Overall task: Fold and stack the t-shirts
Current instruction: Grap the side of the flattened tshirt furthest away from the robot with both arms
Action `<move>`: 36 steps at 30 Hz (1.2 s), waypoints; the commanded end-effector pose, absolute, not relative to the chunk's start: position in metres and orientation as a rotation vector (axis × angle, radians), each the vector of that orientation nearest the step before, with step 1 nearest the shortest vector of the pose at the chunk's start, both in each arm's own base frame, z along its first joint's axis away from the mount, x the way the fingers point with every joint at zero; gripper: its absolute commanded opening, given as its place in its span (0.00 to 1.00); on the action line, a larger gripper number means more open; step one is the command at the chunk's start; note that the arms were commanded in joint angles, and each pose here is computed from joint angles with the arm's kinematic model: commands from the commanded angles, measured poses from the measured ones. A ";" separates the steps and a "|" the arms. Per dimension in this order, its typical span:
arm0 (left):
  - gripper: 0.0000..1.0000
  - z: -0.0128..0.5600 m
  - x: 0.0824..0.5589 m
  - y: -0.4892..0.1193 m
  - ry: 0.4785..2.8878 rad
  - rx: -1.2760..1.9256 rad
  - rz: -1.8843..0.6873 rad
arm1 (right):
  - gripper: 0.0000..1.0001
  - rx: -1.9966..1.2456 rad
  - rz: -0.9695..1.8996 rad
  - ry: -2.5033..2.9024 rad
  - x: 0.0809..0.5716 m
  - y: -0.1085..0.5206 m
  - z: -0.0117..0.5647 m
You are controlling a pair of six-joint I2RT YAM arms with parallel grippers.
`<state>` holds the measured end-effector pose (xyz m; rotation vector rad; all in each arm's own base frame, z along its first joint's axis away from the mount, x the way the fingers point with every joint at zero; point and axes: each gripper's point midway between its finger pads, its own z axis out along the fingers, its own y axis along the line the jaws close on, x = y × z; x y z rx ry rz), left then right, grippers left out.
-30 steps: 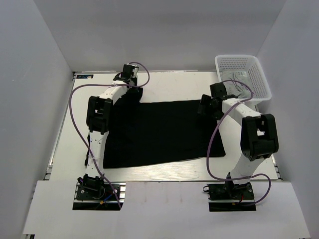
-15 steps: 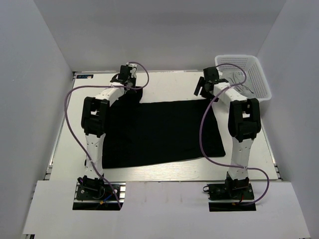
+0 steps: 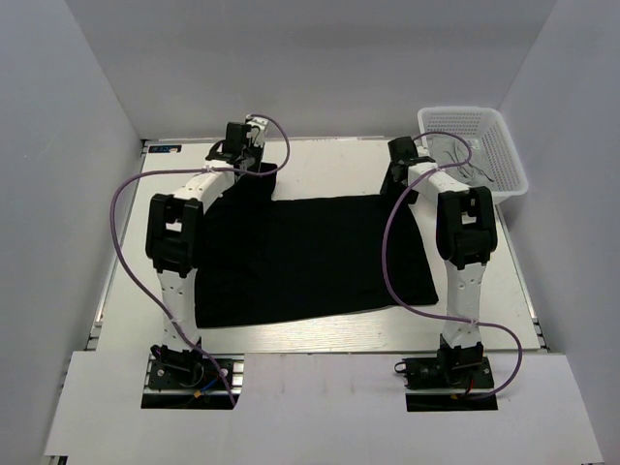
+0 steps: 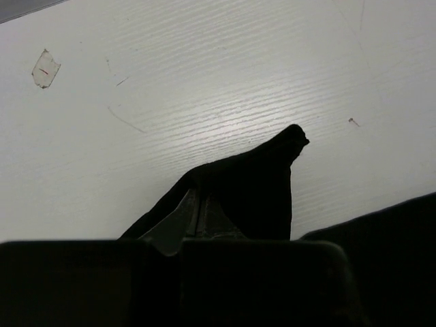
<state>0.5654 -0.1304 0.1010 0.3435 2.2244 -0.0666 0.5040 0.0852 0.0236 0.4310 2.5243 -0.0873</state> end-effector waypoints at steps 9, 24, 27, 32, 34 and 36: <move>0.00 0.152 0.534 -0.119 2.161 0.367 -0.052 | 0.00 0.445 -0.141 2.471 0.508 0.082 0.033; 0.00 0.201 0.463 -0.098 2.229 0.408 -0.018 | 0.00 0.406 -0.086 2.313 0.476 0.076 0.083; 0.00 0.215 0.447 -0.093 2.221 0.380 -0.012 | 0.00 0.376 -0.080 2.299 0.476 0.078 0.090; 0.00 0.214 0.411 -0.089 2.270 0.200 -0.038 | 0.00 0.355 -0.059 2.260 0.471 0.078 0.107; 0.00 0.204 0.392 -0.088 2.296 0.151 -0.070 | 0.00 0.342 -0.021 2.256 0.467 0.082 0.108; 0.00 0.194 0.379 -0.090 2.334 0.034 -0.100 | 0.00 0.324 -0.007 2.242 0.462 0.083 0.118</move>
